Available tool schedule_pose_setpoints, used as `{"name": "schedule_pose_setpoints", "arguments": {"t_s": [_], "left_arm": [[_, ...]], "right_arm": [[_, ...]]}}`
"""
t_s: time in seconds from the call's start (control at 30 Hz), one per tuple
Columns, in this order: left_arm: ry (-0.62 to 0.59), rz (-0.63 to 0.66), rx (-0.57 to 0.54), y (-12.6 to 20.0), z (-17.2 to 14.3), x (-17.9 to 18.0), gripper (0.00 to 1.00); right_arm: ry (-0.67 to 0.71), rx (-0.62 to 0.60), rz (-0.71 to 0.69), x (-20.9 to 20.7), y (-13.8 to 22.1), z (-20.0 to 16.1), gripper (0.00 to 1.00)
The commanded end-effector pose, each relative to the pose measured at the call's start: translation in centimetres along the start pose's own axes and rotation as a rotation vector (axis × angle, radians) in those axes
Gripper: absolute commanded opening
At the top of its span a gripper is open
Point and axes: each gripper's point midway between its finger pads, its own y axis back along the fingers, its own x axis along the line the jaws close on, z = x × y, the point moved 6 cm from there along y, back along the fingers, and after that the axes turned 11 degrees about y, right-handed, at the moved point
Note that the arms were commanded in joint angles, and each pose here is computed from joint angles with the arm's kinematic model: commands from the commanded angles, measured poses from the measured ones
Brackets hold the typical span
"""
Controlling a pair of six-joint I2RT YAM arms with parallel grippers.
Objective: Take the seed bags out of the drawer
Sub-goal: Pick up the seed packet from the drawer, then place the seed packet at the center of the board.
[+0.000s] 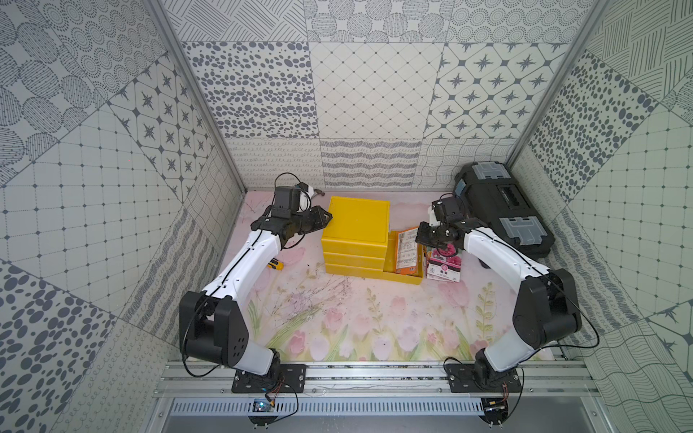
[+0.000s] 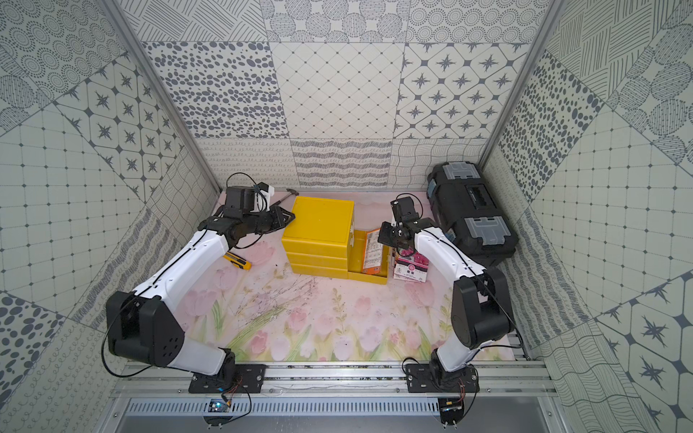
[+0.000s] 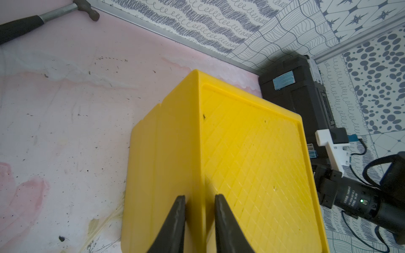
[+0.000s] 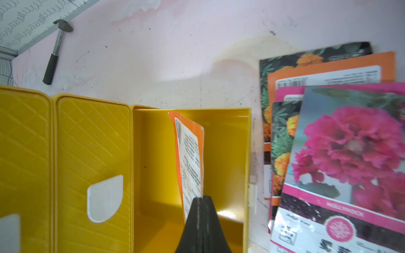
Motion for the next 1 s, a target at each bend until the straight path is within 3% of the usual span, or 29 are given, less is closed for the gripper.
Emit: {"name": "schedule_pose_setpoints", "arguments": {"t_s": [0.0,0.4,0.97], "left_arm": [[0.086,0.118,0.223,-0.1,-4.4,2.6,0.25],[0.087,0.117,0.223,-0.1,-4.3,2.6,0.25],[0.092,0.104,0.23,-0.3,-4.4,2.5,0.25]], "right_arm": [[0.006,-0.011,-0.011,-1.9,2.1,-0.2,0.0],[-0.125,-0.05,-0.069,-9.9,5.6,-0.3,0.0],[-0.179,0.08,-0.206,-14.6,1.1,-1.6,0.0]]}}
